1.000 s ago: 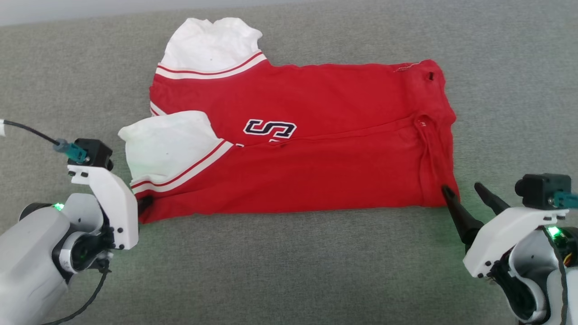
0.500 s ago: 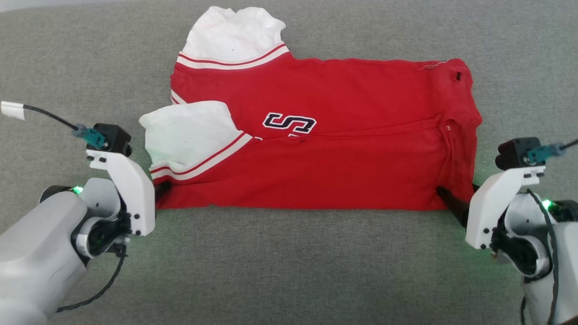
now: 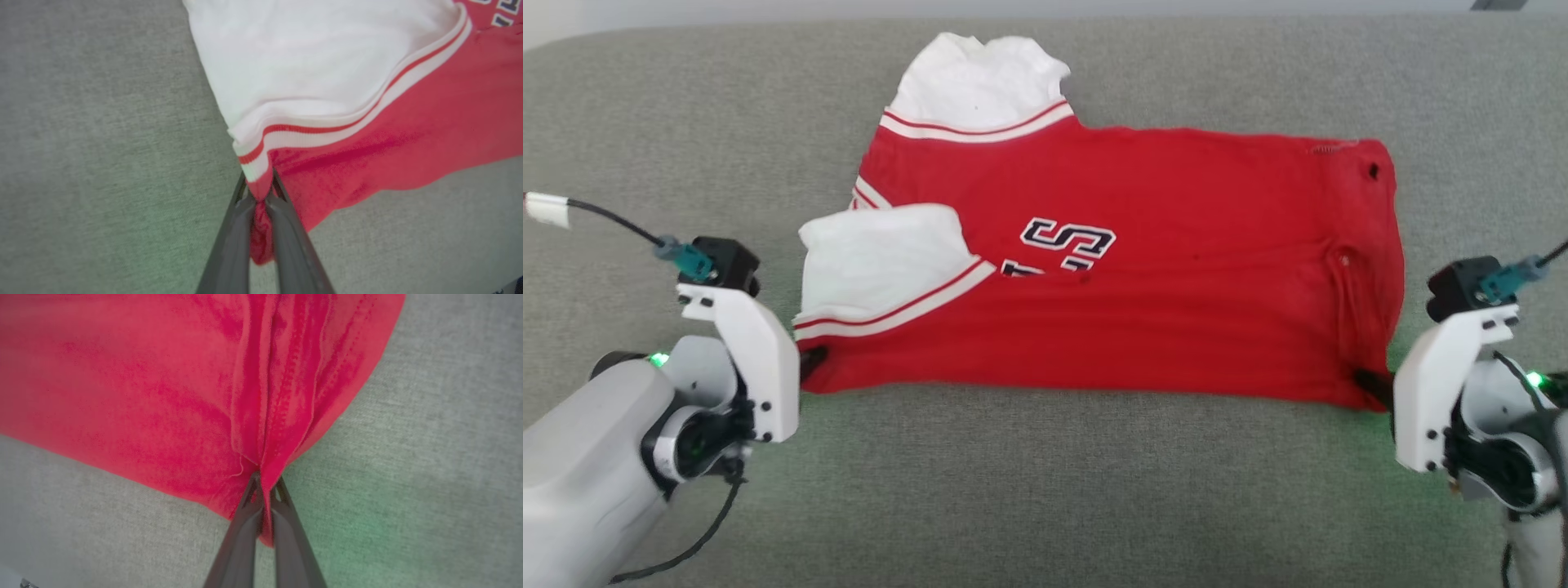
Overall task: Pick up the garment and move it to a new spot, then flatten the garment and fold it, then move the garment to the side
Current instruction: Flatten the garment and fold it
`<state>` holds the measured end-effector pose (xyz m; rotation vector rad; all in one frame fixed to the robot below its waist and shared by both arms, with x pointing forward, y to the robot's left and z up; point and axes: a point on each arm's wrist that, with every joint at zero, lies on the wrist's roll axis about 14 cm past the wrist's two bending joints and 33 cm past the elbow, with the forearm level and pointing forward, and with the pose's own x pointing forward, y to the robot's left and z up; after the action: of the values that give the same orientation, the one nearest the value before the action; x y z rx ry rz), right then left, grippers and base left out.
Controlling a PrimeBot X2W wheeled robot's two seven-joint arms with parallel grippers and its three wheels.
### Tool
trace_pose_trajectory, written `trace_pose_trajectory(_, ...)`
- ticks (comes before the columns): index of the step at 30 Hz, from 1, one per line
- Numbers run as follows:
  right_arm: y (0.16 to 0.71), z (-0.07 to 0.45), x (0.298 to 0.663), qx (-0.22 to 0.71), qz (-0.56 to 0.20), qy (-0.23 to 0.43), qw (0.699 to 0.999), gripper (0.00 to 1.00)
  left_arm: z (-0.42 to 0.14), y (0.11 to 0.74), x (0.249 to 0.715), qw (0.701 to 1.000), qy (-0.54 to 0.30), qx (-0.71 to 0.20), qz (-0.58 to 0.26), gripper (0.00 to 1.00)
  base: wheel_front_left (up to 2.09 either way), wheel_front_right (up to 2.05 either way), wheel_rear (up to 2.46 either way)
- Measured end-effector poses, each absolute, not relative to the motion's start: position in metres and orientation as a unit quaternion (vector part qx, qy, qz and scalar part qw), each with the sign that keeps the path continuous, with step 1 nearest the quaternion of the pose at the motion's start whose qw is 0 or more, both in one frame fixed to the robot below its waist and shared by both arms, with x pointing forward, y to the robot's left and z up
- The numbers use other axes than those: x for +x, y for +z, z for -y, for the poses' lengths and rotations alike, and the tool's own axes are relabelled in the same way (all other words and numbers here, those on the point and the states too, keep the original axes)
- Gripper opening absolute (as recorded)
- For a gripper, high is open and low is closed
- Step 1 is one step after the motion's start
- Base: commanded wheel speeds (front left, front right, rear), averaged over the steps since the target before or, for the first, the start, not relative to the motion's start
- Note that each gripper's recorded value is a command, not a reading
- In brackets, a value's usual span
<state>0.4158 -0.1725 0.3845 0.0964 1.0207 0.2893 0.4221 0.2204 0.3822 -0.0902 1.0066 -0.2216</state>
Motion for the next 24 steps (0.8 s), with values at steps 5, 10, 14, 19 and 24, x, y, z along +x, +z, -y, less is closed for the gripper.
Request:
trace_pose_trajectory(5, 0.4, 0.175, 0.405, 0.05, -0.489, 0.147, 0.859, 0.0, -0.231, 0.398, 0.407, 0.874, -0.09, -0.039, -0.476, 0.0, 0.0, 0.0, 0.0)
trace_pose_trajectory(10, 0.412, 0.175, 0.39, 0.037, -0.499, 0.158, 0.851, 0.0, -0.235, 0.411, 0.384, 0.875, -0.081, -0.04, -0.476, 0.0, 0.0, 0.0, 0.0)
trace_pose_trajectory(14, 0.414, 0.176, 0.372, 0.036, -0.52, 0.16, 0.838, 0.0, -0.231, 0.411, 0.359, 0.867, -0.076, -0.049, -0.49, 0.0, 0.0, 0.0, 0.0)
trace_pose_trajectory(19, 0.409, 0.177, 0.358, 0.047, -0.535, 0.149, 0.83, 0.0, -0.225, 0.399, 0.331, 0.852, -0.072, -0.061, -0.515, 0.0, 0.0, 0.0, 0.0)
trace_pose_trajectory(24, 0.394, 0.174, 0.35, 0.079, -0.548, 0.136, 0.822, 0.95, -0.225, 0.384, 0.325, 0.845, -0.067, -0.065, -0.526, 0.47, 0.0, 0.0, 0.0)
